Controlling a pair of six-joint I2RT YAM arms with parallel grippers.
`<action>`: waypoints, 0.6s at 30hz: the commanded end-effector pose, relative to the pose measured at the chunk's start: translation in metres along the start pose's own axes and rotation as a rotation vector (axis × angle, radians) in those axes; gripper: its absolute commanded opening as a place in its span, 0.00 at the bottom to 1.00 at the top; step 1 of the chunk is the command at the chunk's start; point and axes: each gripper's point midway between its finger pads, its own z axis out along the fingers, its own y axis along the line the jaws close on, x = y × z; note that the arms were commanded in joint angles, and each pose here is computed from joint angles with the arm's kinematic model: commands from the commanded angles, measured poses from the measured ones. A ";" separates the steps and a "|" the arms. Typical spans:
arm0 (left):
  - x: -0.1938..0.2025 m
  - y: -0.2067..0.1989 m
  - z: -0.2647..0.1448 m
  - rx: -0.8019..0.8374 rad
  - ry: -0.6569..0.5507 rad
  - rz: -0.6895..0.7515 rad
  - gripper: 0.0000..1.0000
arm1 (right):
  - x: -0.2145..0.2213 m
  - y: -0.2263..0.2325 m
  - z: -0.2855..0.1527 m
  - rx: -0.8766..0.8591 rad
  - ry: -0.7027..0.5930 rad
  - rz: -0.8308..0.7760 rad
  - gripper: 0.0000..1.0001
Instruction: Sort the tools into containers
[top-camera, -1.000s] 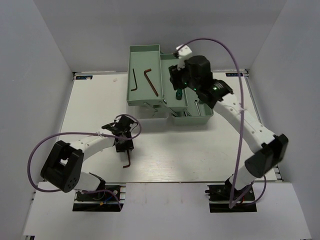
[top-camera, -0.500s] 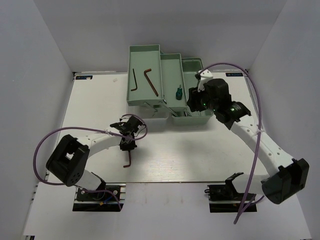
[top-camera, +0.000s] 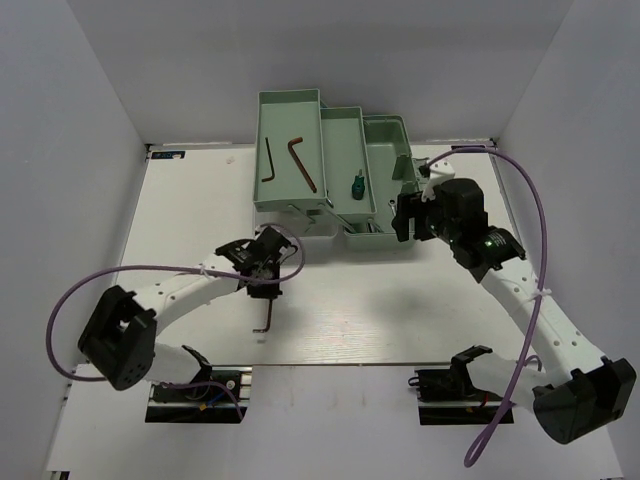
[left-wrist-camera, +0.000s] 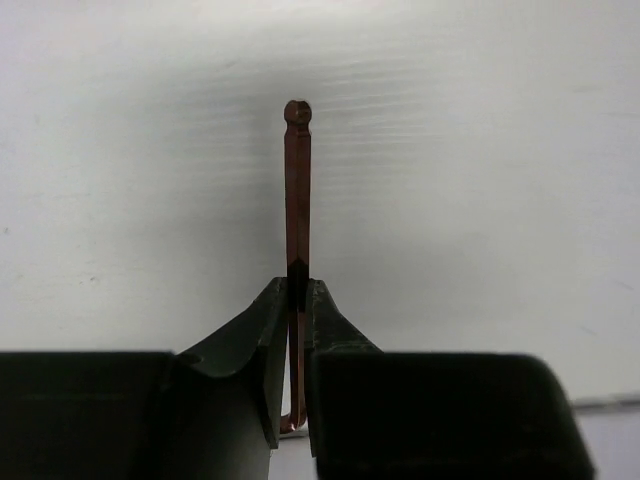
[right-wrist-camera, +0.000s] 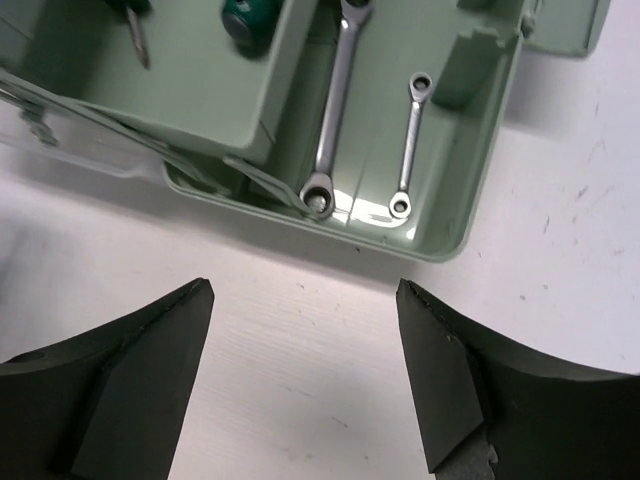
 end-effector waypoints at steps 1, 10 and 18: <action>-0.038 -0.045 -0.058 0.249 -0.119 0.085 0.00 | 0.010 -0.013 -0.004 0.045 0.002 0.008 0.80; -0.136 -0.109 -0.184 0.584 -0.474 0.257 0.00 | 0.056 -0.033 0.005 0.062 0.074 0.011 0.00; -0.246 -0.119 -0.186 0.389 -0.651 0.176 0.00 | 0.093 -0.020 0.004 -0.097 0.110 -0.056 0.00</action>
